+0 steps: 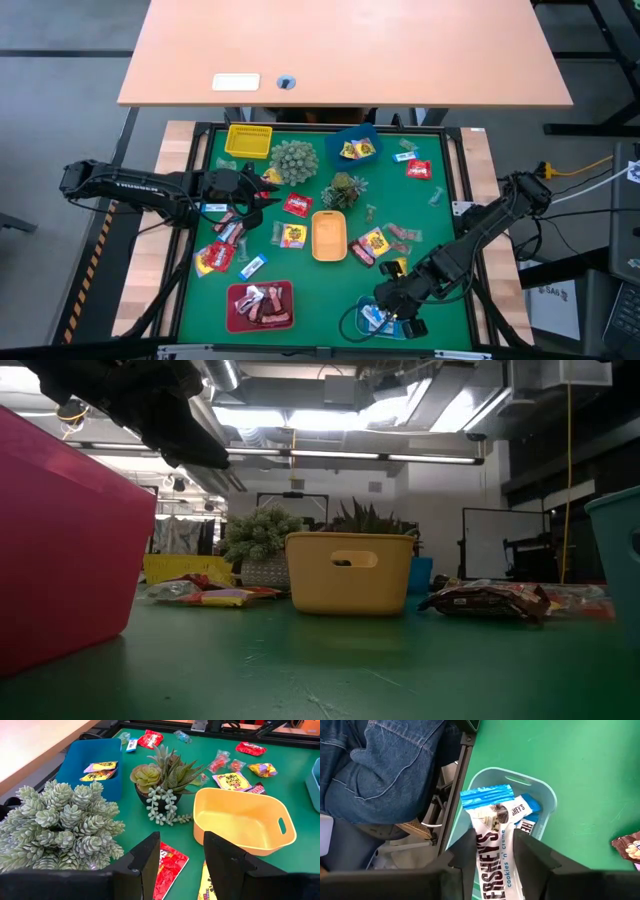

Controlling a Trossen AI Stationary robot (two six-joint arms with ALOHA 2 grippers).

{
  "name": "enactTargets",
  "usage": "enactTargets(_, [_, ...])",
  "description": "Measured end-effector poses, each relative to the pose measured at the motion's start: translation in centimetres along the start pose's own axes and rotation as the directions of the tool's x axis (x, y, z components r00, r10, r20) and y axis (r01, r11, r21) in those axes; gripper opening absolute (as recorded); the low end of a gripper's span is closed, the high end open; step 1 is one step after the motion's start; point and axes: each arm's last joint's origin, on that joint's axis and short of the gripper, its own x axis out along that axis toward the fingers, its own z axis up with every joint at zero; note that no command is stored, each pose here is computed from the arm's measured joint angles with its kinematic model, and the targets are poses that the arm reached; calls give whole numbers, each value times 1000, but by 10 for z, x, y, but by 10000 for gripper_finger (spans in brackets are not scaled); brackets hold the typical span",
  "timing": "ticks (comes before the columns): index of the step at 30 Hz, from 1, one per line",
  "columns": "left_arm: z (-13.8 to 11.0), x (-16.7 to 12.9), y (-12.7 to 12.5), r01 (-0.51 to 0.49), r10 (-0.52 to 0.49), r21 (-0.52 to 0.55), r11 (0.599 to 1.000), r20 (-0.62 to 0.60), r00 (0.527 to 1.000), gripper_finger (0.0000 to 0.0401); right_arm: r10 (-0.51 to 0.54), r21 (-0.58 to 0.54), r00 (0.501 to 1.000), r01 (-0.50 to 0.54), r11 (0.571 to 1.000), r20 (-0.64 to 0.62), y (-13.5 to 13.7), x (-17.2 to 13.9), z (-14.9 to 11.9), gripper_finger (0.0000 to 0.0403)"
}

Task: Sort candy
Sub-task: Put the blue chocolate bar into the light blue bin, then put the yellow candy into the blue bin

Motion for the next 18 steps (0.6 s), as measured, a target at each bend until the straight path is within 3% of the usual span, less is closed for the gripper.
enactTargets(10, [0, 0, 0, 0, 0, 0, 1000, 0, 1000, 139, -7, 0, 1000, 7, 1000, 3, 0, 0, 0, 235])
enactTargets(18, [0, 0, 0, 0, 0, 0, 1000, 0, 1000, 139, -19, 1, 1000, 19, 1000, -12, -2, 0, -1, 259])
